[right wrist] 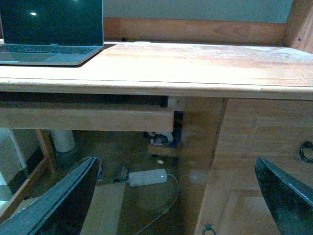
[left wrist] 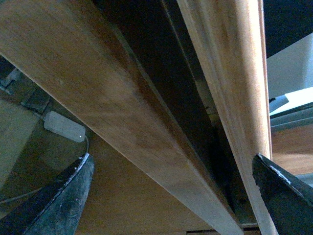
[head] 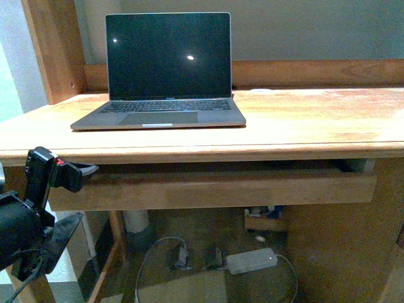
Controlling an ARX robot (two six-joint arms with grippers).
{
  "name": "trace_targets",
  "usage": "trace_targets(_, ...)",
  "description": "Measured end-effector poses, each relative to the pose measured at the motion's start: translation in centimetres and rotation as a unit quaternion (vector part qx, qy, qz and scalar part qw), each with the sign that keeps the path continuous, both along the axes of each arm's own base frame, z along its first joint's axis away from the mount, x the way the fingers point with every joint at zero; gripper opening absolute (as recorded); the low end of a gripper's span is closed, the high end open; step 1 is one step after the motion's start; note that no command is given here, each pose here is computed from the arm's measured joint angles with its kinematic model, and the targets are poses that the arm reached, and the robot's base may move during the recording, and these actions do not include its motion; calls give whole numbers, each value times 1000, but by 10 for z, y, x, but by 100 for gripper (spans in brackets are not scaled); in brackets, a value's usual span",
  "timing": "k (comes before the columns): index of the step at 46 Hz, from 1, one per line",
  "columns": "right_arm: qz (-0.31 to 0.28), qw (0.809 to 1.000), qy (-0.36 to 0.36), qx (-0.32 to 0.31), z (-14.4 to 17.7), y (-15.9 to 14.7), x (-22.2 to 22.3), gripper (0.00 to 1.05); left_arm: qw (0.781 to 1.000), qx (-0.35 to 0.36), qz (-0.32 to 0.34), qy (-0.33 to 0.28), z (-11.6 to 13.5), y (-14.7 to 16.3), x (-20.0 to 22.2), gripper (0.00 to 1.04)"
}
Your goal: Place mouse
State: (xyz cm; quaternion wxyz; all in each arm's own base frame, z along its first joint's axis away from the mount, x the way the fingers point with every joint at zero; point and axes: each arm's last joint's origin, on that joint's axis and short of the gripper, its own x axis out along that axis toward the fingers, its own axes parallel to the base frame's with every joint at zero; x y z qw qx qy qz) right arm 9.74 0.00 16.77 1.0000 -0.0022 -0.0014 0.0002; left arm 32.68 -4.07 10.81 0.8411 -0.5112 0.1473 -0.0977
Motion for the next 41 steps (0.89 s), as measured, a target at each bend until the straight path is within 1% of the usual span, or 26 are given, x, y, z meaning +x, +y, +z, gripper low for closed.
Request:
trace_targets(9, 0, 1000, 0, 0, 0, 0, 0, 98, 1000, -8, 0, -12, 0, -2, 15, 98)
trace_targets(19, 0, 1000, 0, 0, 0, 0, 0, 98, 1000, -23, 6, 13, -14, -6, 36, 98)
trace_targets(35, 0, 1000, 0, 0, 0, 0, 0, 98, 999, -27, 20, 21, -25, -6, 55, 98)
trace_targets(38, 0, 1000, 0, 0, 0, 0, 0, 98, 999, -25, 25, 27, -25, -6, 58, 91)
trace_targets(41, 0, 1000, 0, 0, 0, 0, 0, 98, 999, -25, 26, 24, -25, -6, 57, 80)
